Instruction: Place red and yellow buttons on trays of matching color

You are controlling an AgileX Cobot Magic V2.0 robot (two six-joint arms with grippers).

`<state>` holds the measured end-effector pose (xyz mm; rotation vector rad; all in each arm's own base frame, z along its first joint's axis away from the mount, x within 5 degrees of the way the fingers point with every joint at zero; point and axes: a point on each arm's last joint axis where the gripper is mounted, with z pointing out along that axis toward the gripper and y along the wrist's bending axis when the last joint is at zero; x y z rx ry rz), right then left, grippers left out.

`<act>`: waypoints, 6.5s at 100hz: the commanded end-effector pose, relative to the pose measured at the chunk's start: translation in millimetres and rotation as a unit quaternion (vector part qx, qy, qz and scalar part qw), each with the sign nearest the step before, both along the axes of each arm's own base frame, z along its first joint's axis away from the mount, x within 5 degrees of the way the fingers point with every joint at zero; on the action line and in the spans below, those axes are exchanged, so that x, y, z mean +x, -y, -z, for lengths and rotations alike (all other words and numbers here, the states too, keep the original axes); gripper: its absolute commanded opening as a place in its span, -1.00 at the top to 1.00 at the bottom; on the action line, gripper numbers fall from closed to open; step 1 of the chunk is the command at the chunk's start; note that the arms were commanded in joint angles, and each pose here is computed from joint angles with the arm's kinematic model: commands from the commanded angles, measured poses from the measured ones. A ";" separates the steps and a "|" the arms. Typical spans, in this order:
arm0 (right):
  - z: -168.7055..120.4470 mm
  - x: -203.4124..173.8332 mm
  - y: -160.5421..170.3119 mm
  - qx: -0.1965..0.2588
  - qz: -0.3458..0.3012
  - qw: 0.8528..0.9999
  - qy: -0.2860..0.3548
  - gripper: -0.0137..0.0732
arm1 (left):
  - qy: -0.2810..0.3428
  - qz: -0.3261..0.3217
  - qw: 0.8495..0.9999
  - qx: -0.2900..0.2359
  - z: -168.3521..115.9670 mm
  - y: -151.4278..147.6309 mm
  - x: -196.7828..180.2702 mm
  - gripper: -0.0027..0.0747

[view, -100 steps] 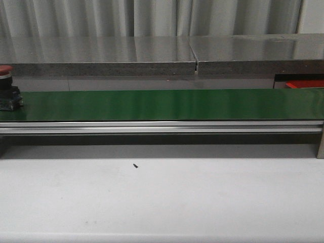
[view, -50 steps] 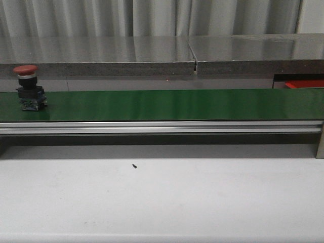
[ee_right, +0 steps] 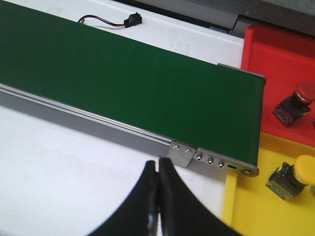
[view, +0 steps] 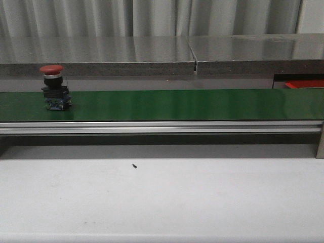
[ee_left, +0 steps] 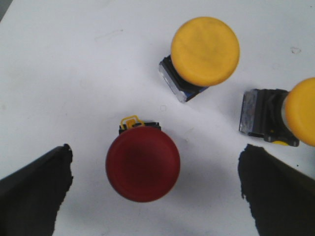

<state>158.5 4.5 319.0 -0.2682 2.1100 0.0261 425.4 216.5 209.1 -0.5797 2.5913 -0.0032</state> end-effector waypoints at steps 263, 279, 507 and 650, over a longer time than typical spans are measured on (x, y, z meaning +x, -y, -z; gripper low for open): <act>-14.3 2.4 1.3 0.001 0.009 0.999 0.043 0.84 | 0.205 0.251 0.945 0.051 -186.4 229.7 -85.5 -0.75; -14.0 2.3 1.2 0.001 0.009 0.999 0.041 0.84 | 0.271 0.257 0.925 0.062 -192.2 243.4 -142.0 -0.75; -30.2 264.0 52.4 0.096 0.024 0.991 -0.094 0.32 | 0.339 0.207 0.916 0.059 -98.0 230.6 -285.0 0.98; 30.3 345.1 171.5 0.115 0.122 0.983 -0.071 -0.80 | 0.337 0.208 0.917 0.058 -97.5 230.8 -285.2 0.98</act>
